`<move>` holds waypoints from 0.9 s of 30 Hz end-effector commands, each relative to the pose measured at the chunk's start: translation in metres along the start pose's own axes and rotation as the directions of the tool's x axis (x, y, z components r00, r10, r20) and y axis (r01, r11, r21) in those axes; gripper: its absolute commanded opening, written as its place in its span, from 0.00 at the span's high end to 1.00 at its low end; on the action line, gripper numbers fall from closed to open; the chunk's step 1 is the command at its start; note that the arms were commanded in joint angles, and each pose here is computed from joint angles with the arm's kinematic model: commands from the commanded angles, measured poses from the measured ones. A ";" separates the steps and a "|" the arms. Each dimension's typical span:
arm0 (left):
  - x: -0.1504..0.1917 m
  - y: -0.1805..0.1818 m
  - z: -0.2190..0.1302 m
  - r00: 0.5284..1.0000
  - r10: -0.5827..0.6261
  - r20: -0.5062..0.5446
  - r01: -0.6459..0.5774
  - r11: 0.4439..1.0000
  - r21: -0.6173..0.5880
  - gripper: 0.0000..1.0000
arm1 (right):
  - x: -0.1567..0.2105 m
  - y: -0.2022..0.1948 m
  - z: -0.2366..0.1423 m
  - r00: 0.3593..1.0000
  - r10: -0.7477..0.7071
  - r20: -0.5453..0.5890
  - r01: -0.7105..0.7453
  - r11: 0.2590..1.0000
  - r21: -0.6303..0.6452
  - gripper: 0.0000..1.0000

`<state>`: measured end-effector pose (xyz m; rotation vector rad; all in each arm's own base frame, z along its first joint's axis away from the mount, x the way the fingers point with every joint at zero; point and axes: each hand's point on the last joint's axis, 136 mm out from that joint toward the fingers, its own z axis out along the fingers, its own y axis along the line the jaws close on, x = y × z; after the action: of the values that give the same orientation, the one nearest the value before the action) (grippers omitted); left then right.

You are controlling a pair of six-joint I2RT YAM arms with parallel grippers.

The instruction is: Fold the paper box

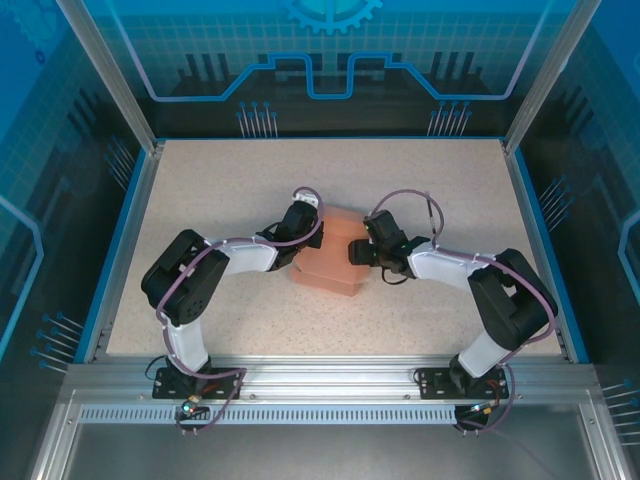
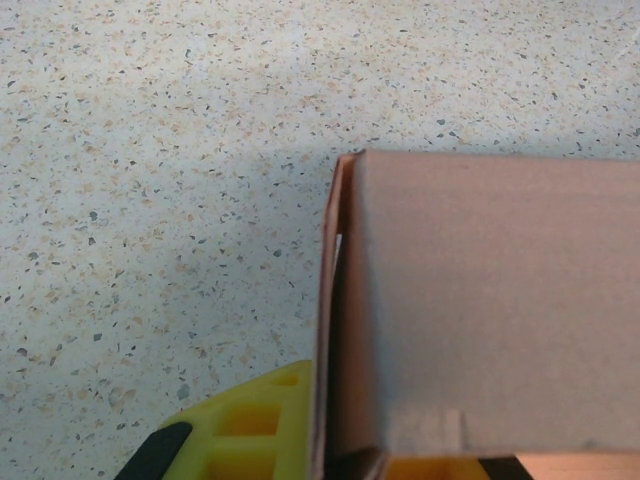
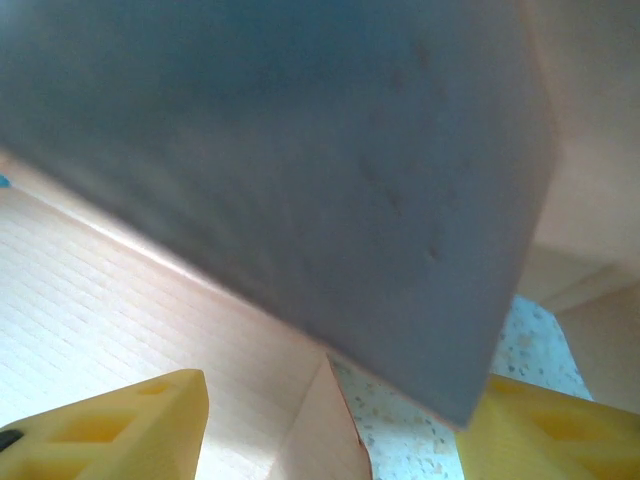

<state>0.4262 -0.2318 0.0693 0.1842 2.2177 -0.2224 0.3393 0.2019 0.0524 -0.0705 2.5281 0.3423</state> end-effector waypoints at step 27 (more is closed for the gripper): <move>-0.024 -0.007 -0.010 0.999 -0.009 0.053 0.008 1.000 0.010 0.95 | -0.029 0.046 -0.005 0.991 -0.085 0.103 0.104 0.976 -0.193 0.39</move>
<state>0.4273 -0.2303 0.0702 0.1789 2.2186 -0.2089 0.3512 0.2359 0.0585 -0.1929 2.4523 0.5083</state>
